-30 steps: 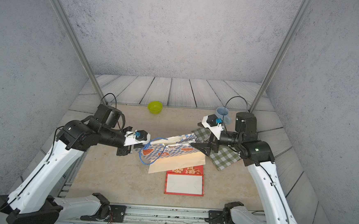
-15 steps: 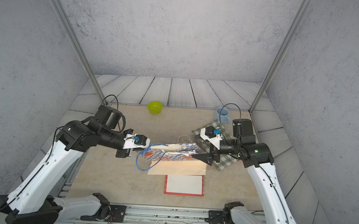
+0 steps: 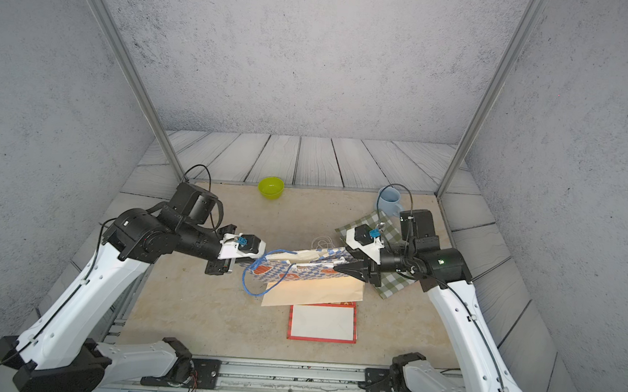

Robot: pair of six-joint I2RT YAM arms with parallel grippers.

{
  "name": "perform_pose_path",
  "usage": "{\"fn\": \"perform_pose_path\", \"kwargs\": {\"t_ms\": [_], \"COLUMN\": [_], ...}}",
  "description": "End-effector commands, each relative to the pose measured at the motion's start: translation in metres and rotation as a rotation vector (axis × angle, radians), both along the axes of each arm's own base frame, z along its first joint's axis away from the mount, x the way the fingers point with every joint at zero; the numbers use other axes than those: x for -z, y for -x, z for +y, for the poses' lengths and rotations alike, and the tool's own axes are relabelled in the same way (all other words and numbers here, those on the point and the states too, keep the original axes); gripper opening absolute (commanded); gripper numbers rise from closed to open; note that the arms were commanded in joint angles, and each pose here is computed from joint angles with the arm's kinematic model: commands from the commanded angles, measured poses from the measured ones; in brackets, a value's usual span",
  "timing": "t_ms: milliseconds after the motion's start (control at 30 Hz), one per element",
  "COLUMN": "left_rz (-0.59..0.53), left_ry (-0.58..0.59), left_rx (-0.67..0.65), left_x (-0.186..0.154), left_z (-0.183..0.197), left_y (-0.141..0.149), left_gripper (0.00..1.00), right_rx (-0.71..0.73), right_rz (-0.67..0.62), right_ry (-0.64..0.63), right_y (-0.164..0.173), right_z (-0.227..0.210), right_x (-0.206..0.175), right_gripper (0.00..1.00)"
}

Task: Put away the paper bag
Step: Press the paper bag.

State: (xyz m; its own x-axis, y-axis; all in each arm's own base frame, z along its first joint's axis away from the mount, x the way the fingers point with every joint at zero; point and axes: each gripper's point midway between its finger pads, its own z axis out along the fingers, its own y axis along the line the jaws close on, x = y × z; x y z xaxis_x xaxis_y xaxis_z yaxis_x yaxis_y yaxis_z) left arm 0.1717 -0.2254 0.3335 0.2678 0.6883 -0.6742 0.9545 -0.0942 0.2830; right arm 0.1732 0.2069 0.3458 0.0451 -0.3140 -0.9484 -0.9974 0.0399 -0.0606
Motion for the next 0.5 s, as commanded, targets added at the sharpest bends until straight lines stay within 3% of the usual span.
{"fn": "perform_pose_path", "kwargs": {"t_ms": [0,200,233,300,367,433,467], "left_rz": [0.01,0.013,0.006,-0.01,-0.038,-0.06,-0.062], "left_ry": [0.009,0.02,0.036,0.075,0.142,0.23,0.286], "left_rx": [-0.004,-0.063,-0.083,-0.134,-0.195,-0.254,-0.283], "left_x": [-0.006,-0.006,-0.008,-0.012,-0.02,-0.03,-0.038], "left_z": [-0.002,-0.002,-0.002,-0.002,0.0,0.007,0.013], "left_y": [0.002,-0.006,-0.008,-0.015,-0.022,-0.028,-0.03], "left_gripper": [0.0,0.0,0.12,0.54,0.74,1.0,0.99], "right_rx": [-0.009,-0.005,-0.001,0.006,0.018,0.024,0.029], "right_rz": [0.003,0.003,-0.002,-0.013,-0.024,-0.038,-0.042], "right_ry": [-0.006,-0.022,-0.025,-0.035,-0.05,-0.065,-0.076], "right_y": [0.001,0.0,0.0,-0.002,-0.003,-0.004,-0.004], "right_z": [0.001,0.002,0.002,0.003,0.003,0.003,0.002], "right_x": [-0.002,-0.004,-0.004,-0.006,-0.011,-0.017,-0.021], "right_gripper": [0.26,0.0,0.0,0.0,0.0,0.0,0.0]}}
